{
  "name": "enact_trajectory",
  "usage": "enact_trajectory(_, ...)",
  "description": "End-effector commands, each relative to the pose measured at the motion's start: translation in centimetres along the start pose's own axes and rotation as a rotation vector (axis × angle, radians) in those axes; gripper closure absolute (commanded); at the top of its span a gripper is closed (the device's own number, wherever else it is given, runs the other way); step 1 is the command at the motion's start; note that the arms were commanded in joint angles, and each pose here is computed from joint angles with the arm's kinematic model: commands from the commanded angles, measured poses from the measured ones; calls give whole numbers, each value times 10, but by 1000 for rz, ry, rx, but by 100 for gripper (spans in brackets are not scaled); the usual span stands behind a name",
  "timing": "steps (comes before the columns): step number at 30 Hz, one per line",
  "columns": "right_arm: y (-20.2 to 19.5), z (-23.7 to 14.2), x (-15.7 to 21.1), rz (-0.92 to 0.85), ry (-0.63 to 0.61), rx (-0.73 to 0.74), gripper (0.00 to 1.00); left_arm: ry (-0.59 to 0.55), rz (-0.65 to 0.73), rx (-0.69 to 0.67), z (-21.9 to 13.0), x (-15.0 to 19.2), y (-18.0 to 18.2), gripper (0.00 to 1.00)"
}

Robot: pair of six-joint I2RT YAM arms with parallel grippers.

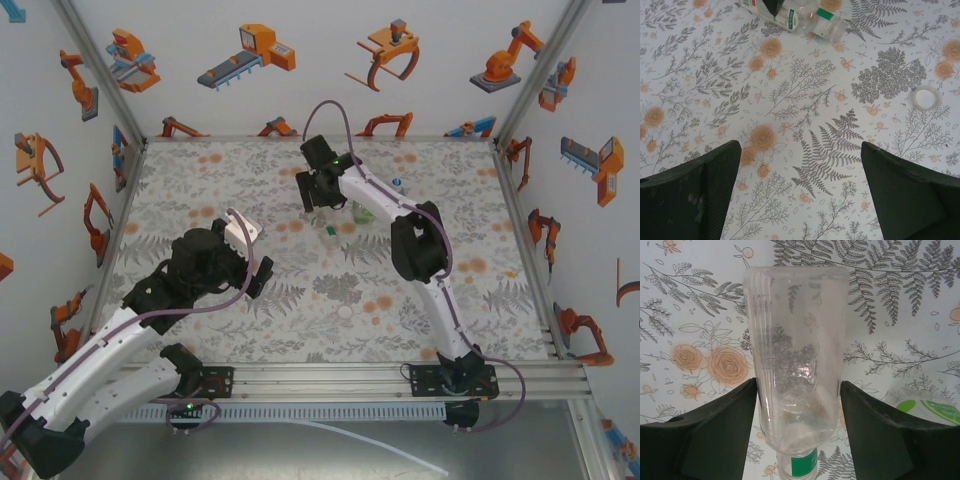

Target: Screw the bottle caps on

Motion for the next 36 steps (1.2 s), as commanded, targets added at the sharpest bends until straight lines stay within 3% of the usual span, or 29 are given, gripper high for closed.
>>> enact_trajectory(1,13,16,9,21,24,-36,38,-12,-22,15,-1,-2,-1,3)
enact_trajectory(13,26,23,19,24,55,-63,34,-16,-22,19,-2,-2,-1,3)
enact_trajectory(19,31,9,16,4,39,-54,43,-23,-28,22,-4,-3,-1,3)
enact_trajectory(29,47,-77,6,-157,-137,-61,55,-46,-84,-20,-12,-7,4,3)
enact_trajectory(36,88,-143,41,-560,-284,-112,60,-63,-112,-64,-21,-7,9,3)
Point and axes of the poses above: each hand's point on the last joint's axis, 136 mm out from that joint toward the fingers, its own z axis out along the fingers, its own y axis along the line the jaws close on, x = y × z, the point moved 7 cm from there along -z, back along the fingers, and after that the axes turned 12 degrees about -z, right-handed, at the moved point
